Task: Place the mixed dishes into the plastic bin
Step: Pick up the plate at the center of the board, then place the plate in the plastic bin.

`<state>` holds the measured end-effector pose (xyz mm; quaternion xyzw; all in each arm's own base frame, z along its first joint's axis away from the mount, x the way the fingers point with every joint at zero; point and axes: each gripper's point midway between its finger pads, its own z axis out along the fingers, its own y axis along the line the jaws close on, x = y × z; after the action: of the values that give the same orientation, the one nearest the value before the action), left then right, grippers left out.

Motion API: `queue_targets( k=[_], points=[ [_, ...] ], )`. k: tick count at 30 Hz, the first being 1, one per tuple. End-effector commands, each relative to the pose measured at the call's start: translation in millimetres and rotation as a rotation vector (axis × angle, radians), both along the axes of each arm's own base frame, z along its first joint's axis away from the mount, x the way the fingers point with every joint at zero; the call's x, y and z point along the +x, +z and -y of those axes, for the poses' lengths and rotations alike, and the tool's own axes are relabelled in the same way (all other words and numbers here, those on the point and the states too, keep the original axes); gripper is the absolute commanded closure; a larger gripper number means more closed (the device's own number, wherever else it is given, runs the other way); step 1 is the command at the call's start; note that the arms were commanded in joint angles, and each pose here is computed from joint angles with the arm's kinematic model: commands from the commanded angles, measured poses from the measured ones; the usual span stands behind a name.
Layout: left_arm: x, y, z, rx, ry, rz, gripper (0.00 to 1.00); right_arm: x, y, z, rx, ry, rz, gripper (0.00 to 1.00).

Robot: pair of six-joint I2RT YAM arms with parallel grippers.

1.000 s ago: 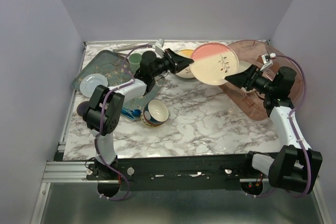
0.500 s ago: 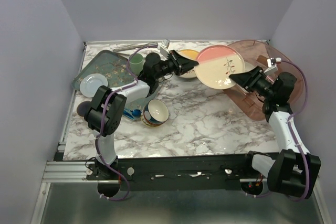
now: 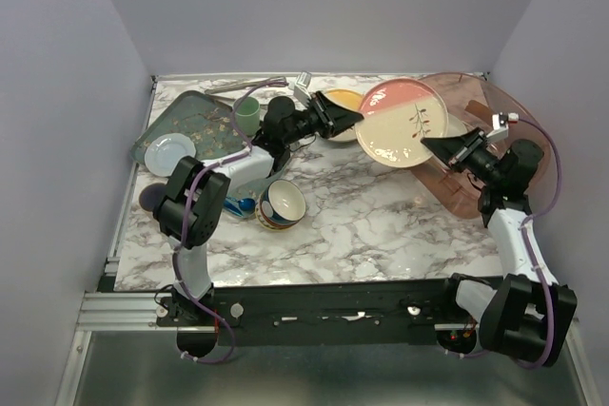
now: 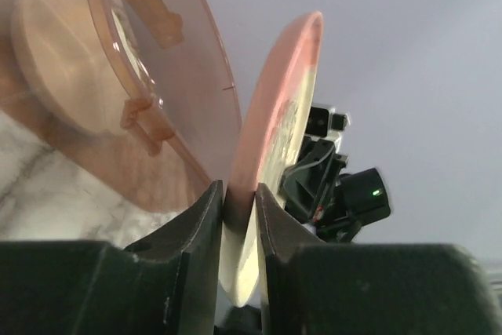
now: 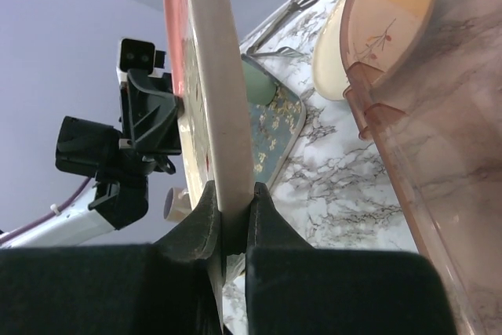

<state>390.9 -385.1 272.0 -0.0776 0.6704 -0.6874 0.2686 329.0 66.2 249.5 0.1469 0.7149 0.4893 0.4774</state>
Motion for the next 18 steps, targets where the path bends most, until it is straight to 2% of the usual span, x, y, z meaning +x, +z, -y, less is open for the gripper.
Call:
queue_targets(
  k=[1, 3, 5, 6, 15, 18],
  points=[
    [-24, 61, -5, -0.03, -0.021, 0.123, 0.57, -4, 22, 13, -0.035, -0.043, 0.115, 1.0],
    [-26, 58, -8, 0.012, -0.008, 0.136, 0.42, -7, 24, 15, -0.019, -0.047, 0.119, 1.0],
    [-26, 62, -14, 0.044, 0.018, 0.168, 0.34, -8, 27, 20, -0.008, -0.058, 0.122, 1.0],
    [-24, 58, -18, 0.073, 0.037, 0.15, 0.26, -9, 28, 21, -0.006, -0.061, 0.125, 1.0],
    [-10, 73, -85, 0.249, 0.257, 0.216, 0.01, -12, 34, 36, 0.025, -0.093, 0.12, 1.0],
    [-8, 71, -115, 0.306, 0.319, 0.235, 0.01, -12, 34, 41, 0.026, -0.107, 0.118, 1.0]
  ],
)
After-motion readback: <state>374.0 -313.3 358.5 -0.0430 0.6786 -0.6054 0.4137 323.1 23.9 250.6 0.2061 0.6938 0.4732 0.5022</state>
